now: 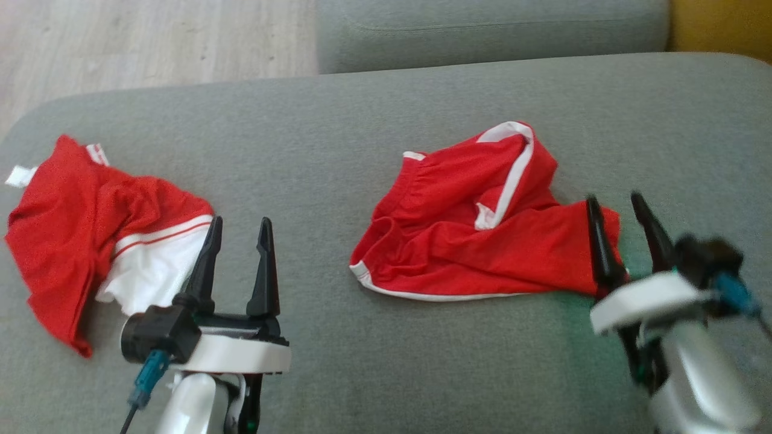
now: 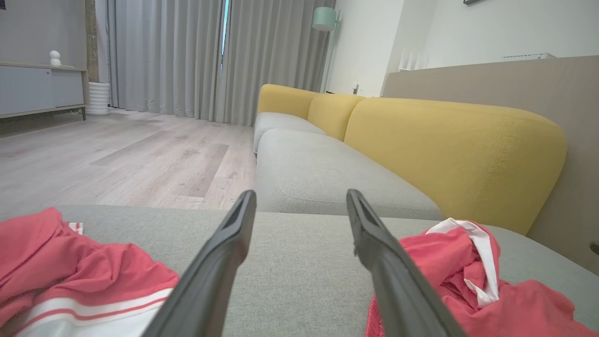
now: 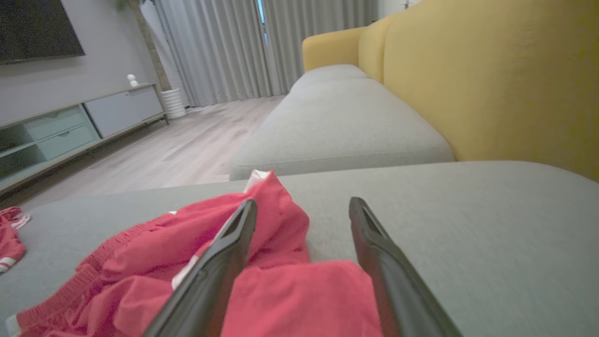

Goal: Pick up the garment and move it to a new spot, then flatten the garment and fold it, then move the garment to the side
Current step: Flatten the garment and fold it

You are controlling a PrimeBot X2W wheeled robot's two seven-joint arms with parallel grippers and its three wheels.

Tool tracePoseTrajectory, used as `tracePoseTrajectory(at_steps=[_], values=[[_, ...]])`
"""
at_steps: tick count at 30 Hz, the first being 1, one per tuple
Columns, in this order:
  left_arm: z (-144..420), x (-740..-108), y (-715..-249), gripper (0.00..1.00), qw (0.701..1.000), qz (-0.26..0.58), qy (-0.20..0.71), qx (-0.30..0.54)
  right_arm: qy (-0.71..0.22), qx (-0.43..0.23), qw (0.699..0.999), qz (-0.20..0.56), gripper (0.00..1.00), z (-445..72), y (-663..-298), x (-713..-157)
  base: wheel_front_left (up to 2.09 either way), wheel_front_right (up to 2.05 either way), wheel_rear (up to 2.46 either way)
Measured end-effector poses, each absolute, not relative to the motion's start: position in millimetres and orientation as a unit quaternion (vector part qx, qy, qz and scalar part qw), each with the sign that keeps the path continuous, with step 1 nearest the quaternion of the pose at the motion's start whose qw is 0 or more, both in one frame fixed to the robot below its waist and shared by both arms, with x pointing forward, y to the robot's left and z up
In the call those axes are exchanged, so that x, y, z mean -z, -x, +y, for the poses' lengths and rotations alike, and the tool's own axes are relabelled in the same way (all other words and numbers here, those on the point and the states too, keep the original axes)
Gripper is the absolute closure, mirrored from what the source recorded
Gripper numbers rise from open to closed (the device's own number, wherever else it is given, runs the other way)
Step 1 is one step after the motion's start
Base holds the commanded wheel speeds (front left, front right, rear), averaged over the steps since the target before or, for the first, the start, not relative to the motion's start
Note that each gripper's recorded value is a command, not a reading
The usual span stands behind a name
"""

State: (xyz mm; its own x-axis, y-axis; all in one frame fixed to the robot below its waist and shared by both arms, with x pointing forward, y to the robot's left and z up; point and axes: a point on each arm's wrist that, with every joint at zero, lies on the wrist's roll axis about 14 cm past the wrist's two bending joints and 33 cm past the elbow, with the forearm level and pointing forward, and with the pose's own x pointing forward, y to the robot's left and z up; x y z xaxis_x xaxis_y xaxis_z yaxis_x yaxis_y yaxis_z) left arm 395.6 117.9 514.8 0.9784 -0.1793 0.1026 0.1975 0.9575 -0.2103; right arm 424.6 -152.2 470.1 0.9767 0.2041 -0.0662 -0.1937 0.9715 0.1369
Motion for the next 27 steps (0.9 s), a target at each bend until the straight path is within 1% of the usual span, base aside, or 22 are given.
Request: tracePoseTrajectory(at_steps=[3,6,9,12,15,18,21,27], values=[[110.9,-514.9,-396.8,0.00,0.987,-0.041,0.112,0.105,-0.073,-0.062,0.994,0.052,0.00,-162.7,-399.8,-454.5,0.00,0.00,0.00],[106.3,-510.3,-395.2,0.00,0.987,-0.034,0.113,0.111,-0.077,-0.039,0.994,0.073,0.00,-168.6,-378.6,-438.0,0.00,0.00,0.00],[103.0,-509.1,-396.2,0.00,0.986,-0.032,0.115,0.118,-0.071,-0.029,0.994,0.075,0.00,-174.4,-374.5,-435.9,0.00,0.00,0.00],[102.8,-506.7,-397.2,0.00,0.986,-0.028,0.115,0.118,-0.074,-0.020,0.995,0.068,0.00,-177.9,-378.0,-440.0,0.00,0.00,0.00],[103.7,-503.1,-398.6,0.00,0.986,-0.024,0.115,0.116,-0.066,-0.011,0.995,0.079,0.00,-184.7,-382.6,-436.5,0.00,0.00,0.00],[106.0,-498.2,-399.6,0.00,0.987,-0.017,0.116,0.113,-0.061,-0.003,0.994,0.086,0.00,-191.0,-394.8,-436.7,0.00,0.00,0.00],[110.1,-492.3,-403.6,0.00,0.988,-0.010,0.115,0.106,-0.059,0.004,0.991,0.119,0.00,-195.4,-414.6,-427.8,0.00,0.00,0.00],[113.4,-491.8,-411.1,0.00,0.988,-0.011,0.114,0.105,-0.073,0.006,0.980,0.186,0.00,-190.7,-433.9,-401.0,0.00,0.00,0.00]])
